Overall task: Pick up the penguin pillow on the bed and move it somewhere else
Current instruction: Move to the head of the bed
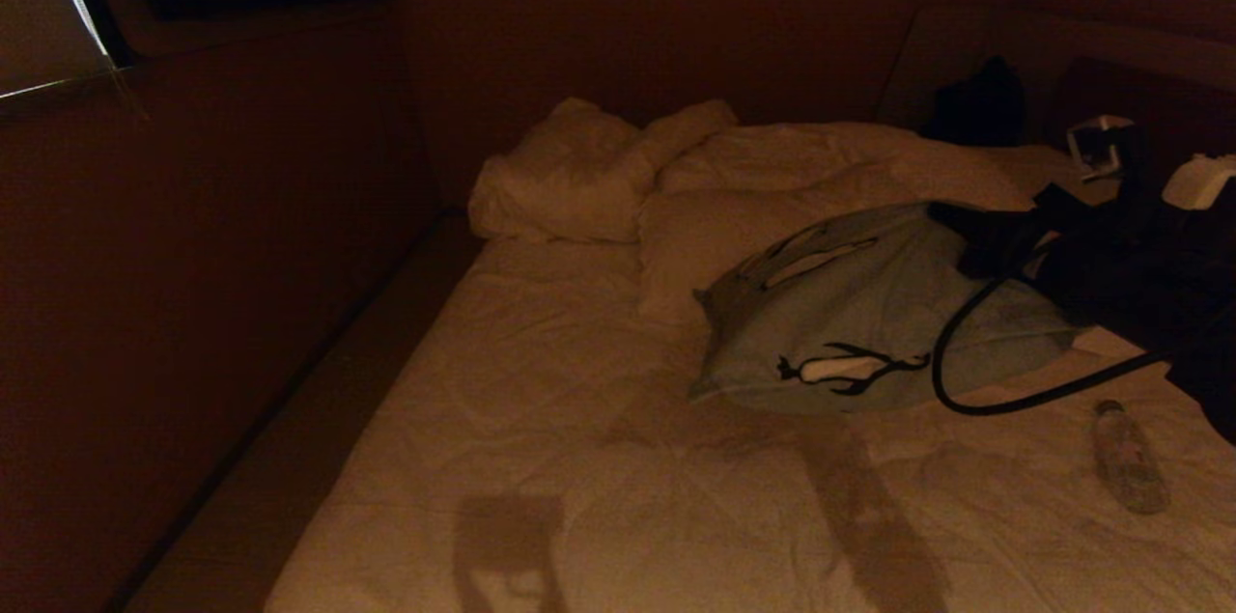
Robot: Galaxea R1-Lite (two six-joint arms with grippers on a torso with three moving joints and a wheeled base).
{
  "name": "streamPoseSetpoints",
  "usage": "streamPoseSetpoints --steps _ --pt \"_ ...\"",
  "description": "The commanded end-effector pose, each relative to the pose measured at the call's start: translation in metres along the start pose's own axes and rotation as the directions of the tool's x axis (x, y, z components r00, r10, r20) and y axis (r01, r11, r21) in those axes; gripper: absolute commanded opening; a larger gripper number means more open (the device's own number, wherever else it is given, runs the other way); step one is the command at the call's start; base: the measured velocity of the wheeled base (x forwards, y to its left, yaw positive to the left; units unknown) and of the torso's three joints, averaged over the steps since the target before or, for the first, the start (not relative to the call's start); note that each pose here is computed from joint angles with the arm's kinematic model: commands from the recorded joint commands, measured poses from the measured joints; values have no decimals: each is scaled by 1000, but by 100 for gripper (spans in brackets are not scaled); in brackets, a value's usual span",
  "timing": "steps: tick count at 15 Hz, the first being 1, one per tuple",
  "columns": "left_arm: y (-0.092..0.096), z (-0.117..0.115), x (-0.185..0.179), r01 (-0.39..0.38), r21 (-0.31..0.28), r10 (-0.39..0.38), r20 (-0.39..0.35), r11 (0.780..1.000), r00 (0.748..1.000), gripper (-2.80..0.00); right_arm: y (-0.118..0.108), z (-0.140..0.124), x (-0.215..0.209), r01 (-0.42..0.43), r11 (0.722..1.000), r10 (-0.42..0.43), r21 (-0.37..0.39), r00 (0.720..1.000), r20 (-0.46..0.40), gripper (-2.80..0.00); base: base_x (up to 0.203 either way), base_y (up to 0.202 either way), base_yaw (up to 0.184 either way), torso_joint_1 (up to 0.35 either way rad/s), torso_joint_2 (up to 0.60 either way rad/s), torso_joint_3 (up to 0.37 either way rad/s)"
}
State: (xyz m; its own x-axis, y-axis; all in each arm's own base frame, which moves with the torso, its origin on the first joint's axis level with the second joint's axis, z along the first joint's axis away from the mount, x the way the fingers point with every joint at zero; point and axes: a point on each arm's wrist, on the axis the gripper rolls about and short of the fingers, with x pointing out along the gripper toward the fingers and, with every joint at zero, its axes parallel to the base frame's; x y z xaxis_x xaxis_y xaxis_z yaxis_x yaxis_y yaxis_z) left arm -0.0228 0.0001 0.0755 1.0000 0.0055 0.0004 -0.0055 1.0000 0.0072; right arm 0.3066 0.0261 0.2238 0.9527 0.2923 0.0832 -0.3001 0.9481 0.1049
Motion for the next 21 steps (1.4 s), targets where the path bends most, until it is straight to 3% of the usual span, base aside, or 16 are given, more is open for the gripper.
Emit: streamPoseSetpoints --steps 1,21 --pt "0 0 0 -1 -1 1 0 1000 1000 -280 -1 1 -1 2 1000 -2 -1 1000 6 -280 0 -191 -3 -2 2 2" --pt "0 0 0 -1 -1 1 0 1000 1000 -280 -4 1 -1 11 1000 -11 -12 1000 6 -280 0 -195 0 3 2 3"
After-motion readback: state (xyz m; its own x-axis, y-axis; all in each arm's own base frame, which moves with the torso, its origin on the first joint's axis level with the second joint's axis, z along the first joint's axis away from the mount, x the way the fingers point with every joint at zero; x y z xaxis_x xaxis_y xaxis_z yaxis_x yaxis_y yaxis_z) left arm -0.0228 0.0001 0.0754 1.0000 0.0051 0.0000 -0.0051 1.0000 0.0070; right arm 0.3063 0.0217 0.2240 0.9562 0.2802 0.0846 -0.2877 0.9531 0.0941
